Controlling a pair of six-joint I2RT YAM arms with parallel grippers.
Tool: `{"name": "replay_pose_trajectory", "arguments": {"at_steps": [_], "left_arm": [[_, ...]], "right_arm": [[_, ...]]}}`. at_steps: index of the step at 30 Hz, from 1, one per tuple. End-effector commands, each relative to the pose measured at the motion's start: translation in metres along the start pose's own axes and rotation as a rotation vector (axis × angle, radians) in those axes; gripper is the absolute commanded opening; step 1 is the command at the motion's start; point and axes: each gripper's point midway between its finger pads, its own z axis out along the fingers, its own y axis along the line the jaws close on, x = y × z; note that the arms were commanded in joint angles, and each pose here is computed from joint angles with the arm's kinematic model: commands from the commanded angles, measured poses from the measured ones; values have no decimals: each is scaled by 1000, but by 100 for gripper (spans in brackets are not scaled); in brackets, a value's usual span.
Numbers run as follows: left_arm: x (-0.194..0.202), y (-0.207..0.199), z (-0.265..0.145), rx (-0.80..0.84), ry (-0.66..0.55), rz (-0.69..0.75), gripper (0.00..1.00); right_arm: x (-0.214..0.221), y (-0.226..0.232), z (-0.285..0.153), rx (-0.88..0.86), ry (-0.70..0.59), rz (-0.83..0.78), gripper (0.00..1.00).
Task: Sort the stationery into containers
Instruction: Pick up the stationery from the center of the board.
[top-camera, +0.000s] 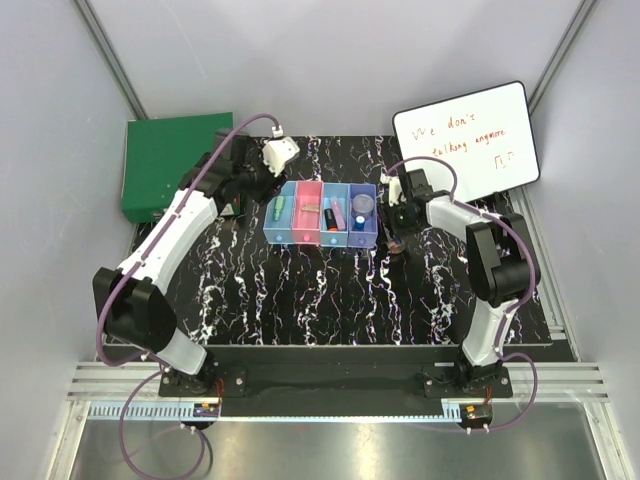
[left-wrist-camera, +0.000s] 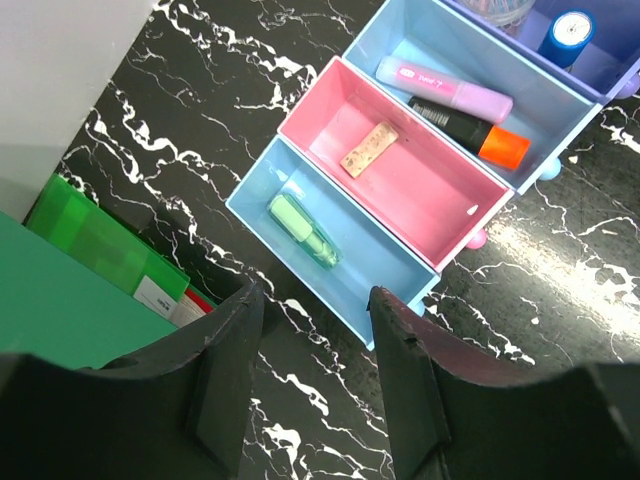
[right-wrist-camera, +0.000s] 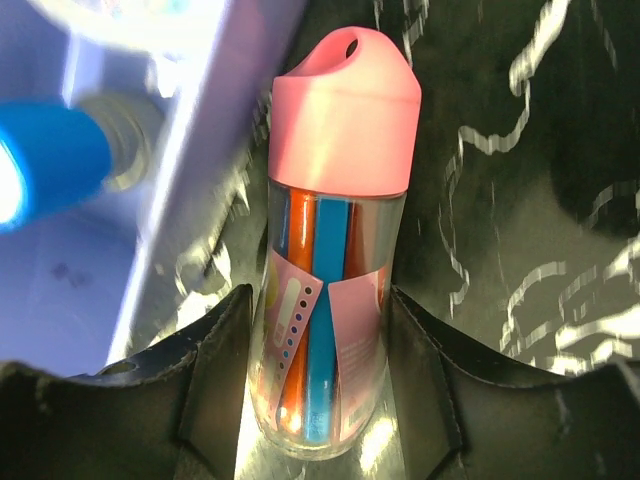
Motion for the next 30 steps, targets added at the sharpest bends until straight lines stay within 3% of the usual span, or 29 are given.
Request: {"name": "replay_pose_trajectory", "arguments": {"at_steps": [1, 13, 22, 30], "left_arm": [[-14, 0, -10, 6, -65, 8, 52], [-18, -6, -4, 74, -91, -18, 52], [-37, -40, 12, 330, -154, -138, 52], [-77, -76, 23, 674, -251, -254, 52]], "right_arm": [[5, -2, -34, 56, -29, -38, 6], [8, -9, -88, 145, -114, -166, 0], [4, -22, -126, 266, -187, -381, 0], [-23, -8, -160, 400, -333, -778, 0]]}}
